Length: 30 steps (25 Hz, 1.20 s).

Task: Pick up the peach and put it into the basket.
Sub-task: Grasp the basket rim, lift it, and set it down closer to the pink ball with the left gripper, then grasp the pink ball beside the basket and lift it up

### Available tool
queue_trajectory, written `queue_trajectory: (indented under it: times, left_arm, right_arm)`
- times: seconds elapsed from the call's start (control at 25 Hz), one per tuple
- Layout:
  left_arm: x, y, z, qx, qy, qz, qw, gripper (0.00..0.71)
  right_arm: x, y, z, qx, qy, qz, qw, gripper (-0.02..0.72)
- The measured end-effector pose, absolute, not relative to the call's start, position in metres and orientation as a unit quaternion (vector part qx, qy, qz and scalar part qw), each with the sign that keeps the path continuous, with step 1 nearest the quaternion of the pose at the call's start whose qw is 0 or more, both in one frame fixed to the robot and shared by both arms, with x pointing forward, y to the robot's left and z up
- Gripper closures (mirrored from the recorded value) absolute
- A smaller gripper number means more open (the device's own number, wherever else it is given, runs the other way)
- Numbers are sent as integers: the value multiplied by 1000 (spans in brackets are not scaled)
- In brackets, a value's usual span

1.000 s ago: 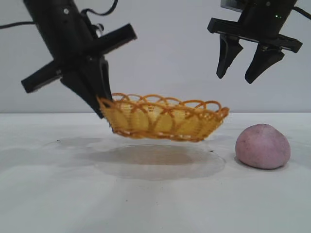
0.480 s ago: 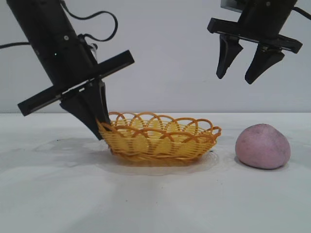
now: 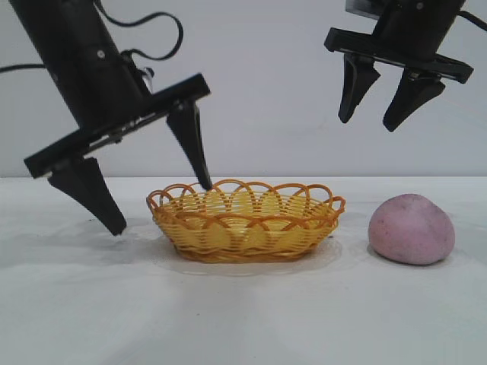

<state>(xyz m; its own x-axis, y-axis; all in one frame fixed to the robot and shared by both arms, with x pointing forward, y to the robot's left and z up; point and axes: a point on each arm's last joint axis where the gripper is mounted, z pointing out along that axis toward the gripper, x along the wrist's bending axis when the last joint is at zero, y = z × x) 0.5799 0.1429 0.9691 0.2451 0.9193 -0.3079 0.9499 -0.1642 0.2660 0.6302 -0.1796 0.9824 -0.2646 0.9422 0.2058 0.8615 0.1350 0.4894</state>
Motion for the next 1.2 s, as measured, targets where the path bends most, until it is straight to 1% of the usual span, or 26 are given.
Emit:
queue_trajectory:
  times: [0.04,0.16,0.32,0.56,0.68,0.72,0.76,0.84,0.96,1.08,1.2]
  left_arm:
    - [582,145,975,775,600,-21,198,319]
    - [590,153,987,805,568,32,165,310]
    - [603,178,997,805,572,73,138,310]
    - [613,239,996,765,631,71,104,310]
    - [611,263,995,748,656,58,82,310]
    - [610,268,996,744,661,55,77,350]
    - [609,273,997,741,665,52,73,331]
    - [605,279,1003,741,666,55,60,331]
    - [596,282,1020,745,660,74,57,331]
    - [579,284,1041,746,657,92,65,331]
    - [553,286,1061,742,656,108,81,331]
  right_arm:
    - [630,-180,982,602,750,266,76,297]
    - [630,-180,982,602,750,266,76,297]
    - [630,-180,982,602,750,266,76,297]
    - [630,-180,982,602,750,264,74,297]
    - [630,-180,982,602,751,263,73,297]
    - [630,-180,982,602,751,263,73,297]
    - [630,-180,982,602,751,263,73,297]
    - [629,-180,982,602,751,262,72,297]
    - [629,-180,982,602,751,262,71,297]
    - [629,-180,982,601,752,260,70,297]
    - [628,-180,982,601,753,259,68,297]
